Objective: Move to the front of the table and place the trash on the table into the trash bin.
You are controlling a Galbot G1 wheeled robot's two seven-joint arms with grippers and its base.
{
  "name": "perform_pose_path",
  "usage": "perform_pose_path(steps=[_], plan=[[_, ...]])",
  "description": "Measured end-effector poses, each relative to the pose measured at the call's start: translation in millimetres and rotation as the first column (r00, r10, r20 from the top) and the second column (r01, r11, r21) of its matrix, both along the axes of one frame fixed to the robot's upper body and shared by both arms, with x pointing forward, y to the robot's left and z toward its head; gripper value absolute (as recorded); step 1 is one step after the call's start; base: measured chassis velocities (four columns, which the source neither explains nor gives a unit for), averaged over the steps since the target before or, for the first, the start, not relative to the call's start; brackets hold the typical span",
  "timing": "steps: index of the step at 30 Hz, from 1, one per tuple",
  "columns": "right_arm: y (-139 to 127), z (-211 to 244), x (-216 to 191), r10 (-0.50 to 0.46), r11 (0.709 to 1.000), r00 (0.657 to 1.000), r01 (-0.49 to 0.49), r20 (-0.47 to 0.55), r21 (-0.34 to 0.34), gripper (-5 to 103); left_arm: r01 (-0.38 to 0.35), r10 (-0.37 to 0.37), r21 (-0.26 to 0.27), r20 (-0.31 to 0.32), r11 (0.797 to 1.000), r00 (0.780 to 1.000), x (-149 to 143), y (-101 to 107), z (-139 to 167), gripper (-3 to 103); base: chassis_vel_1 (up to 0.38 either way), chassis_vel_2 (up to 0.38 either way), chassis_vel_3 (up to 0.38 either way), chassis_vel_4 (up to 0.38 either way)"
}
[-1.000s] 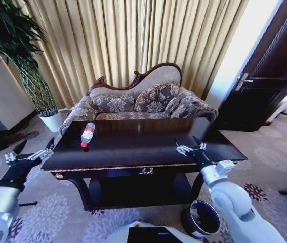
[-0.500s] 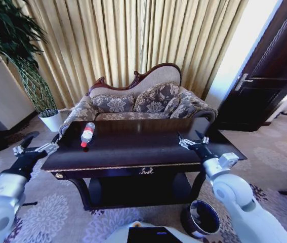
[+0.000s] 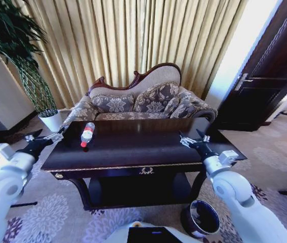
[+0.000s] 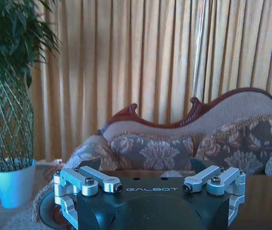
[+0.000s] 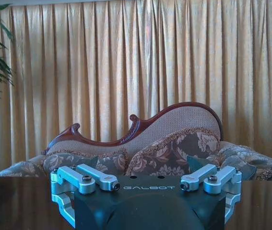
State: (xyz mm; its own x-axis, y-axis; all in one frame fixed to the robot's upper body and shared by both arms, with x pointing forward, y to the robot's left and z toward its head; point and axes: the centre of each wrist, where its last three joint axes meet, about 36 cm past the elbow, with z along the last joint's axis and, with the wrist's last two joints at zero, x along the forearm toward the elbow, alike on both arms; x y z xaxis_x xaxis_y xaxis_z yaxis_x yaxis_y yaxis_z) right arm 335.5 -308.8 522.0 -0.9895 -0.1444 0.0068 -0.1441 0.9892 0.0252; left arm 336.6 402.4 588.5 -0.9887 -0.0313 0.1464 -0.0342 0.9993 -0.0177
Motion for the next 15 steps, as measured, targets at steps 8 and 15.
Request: perform_pose_path(steps=[8, 15], plan=[[-4.9, -8.8, 6.0, -0.007, 1.0, 1.0, 0.006, -0.031, -0.011, 100, 0.003, -0.003, 0.009, -0.046, 1.0, 0.999, 42.1, 16.1, -16.5, 100, 0.0, 0.0, 0.0, 0.0], [-1.2, -1.0, 12.7, 0.005, 0.998, 0.999, -0.003, -0.034, 0.062, 100, 0.025, -0.025, 0.0, -0.09, 1.0, 0.996, 73.9, 4.2, -22.3, 100, 0.0, 0.0, 0.0, 0.0]])
